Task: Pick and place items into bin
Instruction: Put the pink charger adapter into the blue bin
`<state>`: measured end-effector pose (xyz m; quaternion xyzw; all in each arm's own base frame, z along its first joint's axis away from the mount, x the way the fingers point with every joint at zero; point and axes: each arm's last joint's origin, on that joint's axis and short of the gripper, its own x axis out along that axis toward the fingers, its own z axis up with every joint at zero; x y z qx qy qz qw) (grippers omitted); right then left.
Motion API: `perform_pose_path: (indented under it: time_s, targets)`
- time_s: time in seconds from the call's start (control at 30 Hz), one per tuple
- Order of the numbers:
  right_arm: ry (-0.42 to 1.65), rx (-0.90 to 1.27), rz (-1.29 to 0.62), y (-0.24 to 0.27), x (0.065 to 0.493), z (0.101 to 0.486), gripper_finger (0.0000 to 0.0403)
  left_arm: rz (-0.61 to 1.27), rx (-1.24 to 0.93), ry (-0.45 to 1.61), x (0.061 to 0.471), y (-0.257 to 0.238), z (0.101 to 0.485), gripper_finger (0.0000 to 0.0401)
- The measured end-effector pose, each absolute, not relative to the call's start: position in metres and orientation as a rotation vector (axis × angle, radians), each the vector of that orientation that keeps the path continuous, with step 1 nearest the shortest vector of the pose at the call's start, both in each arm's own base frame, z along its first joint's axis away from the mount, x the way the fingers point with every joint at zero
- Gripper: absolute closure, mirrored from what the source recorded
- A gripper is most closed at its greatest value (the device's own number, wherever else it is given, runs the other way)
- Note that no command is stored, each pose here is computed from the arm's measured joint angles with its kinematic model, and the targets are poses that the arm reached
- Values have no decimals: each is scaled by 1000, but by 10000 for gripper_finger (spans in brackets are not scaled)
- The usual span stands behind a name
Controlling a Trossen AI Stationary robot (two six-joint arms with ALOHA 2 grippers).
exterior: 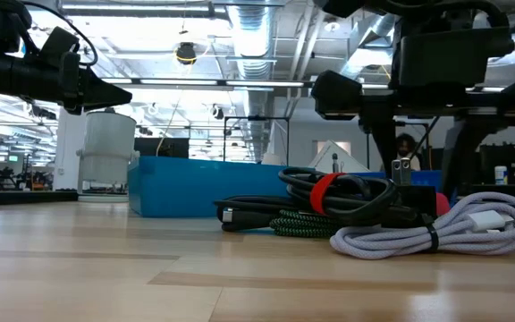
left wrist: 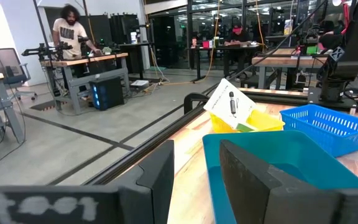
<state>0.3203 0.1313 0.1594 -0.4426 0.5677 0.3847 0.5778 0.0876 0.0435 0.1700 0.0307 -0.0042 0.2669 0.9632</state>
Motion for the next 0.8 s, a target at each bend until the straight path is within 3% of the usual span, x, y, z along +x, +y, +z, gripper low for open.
perform_pose_path:
  time_s: [0.8]
  targets:
    - [1433,-1006,837,129,315,163,259,541,62,-8,88,44,170,282]
